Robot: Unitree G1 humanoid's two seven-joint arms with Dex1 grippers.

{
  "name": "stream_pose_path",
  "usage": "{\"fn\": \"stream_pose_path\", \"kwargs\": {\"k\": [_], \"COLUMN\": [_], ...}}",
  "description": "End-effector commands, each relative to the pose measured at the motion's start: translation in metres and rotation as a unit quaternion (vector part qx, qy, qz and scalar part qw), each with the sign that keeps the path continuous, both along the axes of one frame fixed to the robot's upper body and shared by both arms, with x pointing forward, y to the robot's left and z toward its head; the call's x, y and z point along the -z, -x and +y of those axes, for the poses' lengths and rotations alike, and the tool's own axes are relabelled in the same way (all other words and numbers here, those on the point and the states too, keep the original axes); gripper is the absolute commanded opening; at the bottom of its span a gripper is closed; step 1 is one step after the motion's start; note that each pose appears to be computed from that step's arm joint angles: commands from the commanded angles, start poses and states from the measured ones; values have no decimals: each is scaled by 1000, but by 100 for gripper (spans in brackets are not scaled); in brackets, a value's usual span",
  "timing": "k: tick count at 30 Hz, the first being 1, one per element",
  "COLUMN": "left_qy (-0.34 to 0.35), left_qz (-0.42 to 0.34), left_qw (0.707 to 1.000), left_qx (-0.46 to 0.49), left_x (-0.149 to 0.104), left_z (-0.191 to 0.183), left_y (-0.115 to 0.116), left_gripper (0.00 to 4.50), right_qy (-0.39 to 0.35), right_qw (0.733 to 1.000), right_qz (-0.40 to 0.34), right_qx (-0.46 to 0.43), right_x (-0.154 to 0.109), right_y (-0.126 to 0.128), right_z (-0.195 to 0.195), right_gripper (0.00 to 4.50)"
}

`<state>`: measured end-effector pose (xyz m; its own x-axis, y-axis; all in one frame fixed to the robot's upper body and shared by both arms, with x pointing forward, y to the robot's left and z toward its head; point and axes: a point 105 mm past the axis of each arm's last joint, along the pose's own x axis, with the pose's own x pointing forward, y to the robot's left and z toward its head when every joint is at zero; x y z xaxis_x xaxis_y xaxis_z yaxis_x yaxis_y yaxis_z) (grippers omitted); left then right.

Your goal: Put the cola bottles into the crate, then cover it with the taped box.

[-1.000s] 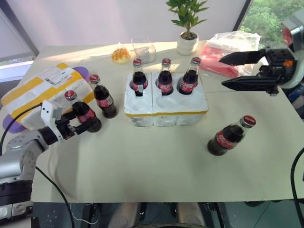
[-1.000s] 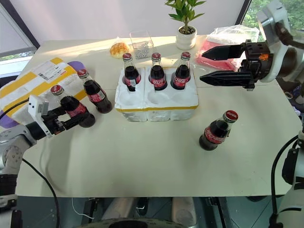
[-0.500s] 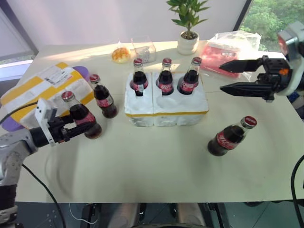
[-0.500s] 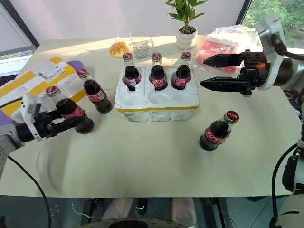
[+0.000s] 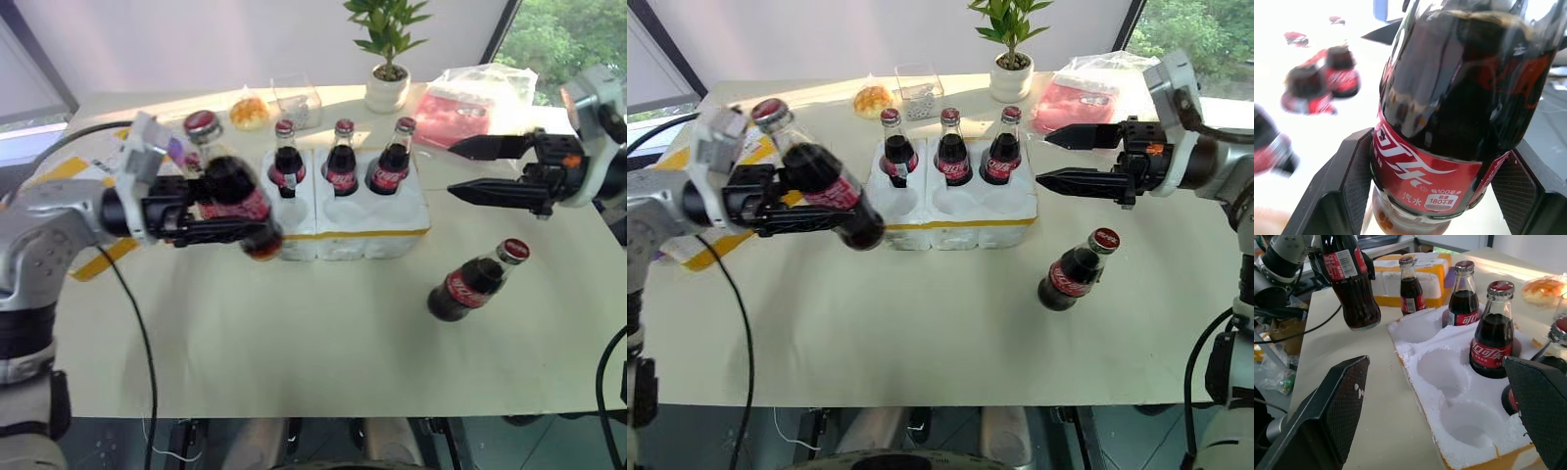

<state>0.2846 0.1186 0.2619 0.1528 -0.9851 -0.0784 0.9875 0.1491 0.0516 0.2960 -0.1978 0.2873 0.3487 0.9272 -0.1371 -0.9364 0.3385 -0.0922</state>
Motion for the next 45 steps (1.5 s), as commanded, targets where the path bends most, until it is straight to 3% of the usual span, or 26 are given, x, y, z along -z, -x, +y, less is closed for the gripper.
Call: {"fn": "stream_pose_path", "kwargs": {"k": [1, 17, 23, 28, 31, 37, 41, 45], "left_qy": [1, 50, 20, 1, -10, -20, 33, 6], "left_qz": [-41, -36, -46, -31, -16, -26, -31, -24], "left_qw": [999, 995, 992, 995, 997, 993, 996, 998], "left_qx": [-20, -83, -115, -93, -78, -110, -79, -55], "left_x": [-8, -15, -3, 13, 24, 23, -10, -9], "left_z": [-15, -85, -93, -101, -103, -81, -40, 1], "left_y": [-18, -56, -70, -64, -59, -65, -35, 6], "left_gripper": [286, 286, 286, 286, 430, 445, 445, 445], "right_qy": [-10, -25, -23, -22, -15, -18, -19, -20], "right_qw": [999, 999, 999, 998, 999, 999, 999, 999], "right_qz": [-32, -29, -36, -37, -36, -40, -37, -34], "right_qx": [-3, 25, 32, 36, 37, 32, 27, 26], "right_x": [-13, -7, -13, -10, -5, -6, -5, -4], "right_y": [9, 13, 11, 11, 10, 8, 8, 6], "right_z": [1, -2, -8, -10, -8, -1, 4, 6], "right_gripper": [450, 450, 450, 450, 450, 450, 450, 450]}}
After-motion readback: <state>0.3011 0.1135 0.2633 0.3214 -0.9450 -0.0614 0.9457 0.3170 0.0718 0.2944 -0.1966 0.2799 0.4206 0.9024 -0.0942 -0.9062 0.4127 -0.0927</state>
